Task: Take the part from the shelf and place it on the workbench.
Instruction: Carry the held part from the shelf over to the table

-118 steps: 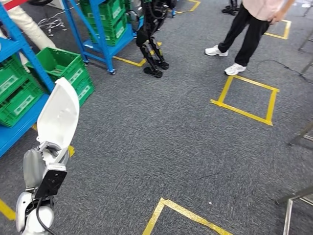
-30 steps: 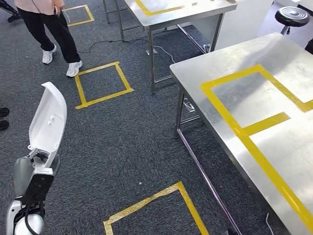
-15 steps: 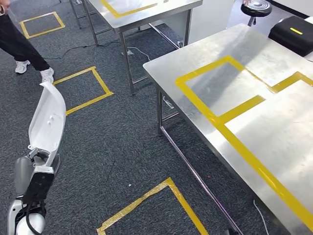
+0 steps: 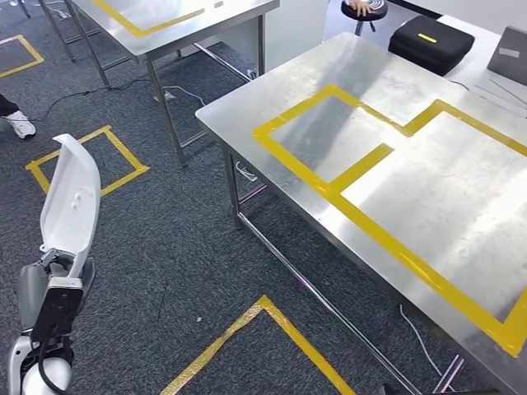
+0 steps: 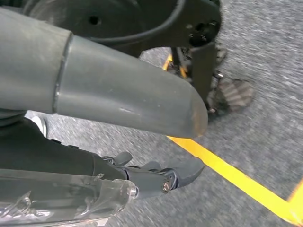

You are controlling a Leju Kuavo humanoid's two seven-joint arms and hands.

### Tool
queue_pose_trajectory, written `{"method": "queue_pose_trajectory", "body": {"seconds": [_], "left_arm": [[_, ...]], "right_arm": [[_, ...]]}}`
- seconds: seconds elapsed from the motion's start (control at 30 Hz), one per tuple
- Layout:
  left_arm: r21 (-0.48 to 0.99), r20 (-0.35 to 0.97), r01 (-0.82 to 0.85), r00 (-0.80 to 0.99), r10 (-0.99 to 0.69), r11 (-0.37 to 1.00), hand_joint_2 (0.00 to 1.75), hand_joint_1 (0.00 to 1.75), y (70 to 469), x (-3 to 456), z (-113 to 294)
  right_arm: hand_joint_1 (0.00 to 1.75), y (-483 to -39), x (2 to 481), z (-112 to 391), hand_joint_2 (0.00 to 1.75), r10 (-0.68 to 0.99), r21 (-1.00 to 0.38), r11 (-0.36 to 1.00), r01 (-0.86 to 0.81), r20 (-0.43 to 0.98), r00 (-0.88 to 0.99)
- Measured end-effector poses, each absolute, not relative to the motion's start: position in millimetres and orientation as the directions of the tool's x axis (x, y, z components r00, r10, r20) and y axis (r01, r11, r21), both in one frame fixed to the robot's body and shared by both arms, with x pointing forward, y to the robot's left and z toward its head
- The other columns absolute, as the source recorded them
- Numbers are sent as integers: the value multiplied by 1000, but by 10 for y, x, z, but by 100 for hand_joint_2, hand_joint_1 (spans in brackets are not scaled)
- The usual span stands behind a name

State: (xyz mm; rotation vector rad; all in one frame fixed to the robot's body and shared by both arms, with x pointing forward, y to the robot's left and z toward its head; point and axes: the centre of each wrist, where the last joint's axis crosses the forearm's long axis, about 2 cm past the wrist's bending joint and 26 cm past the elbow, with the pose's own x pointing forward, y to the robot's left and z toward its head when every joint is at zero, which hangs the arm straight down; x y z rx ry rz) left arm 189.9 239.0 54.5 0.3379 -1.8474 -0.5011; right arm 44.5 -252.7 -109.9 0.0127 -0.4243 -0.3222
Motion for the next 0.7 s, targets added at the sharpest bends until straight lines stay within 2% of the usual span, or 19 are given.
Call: {"method": "queue_pose_trajectory", "body": {"seconds": [0.7], "left_arm": [[481, 833, 3, -313, -456, 877, 175, 155, 2402, 1909, 537]], "right_arm": [[0, -2528, 478, -1095, 0, -292, 78, 955, 286, 410, 864]]}}
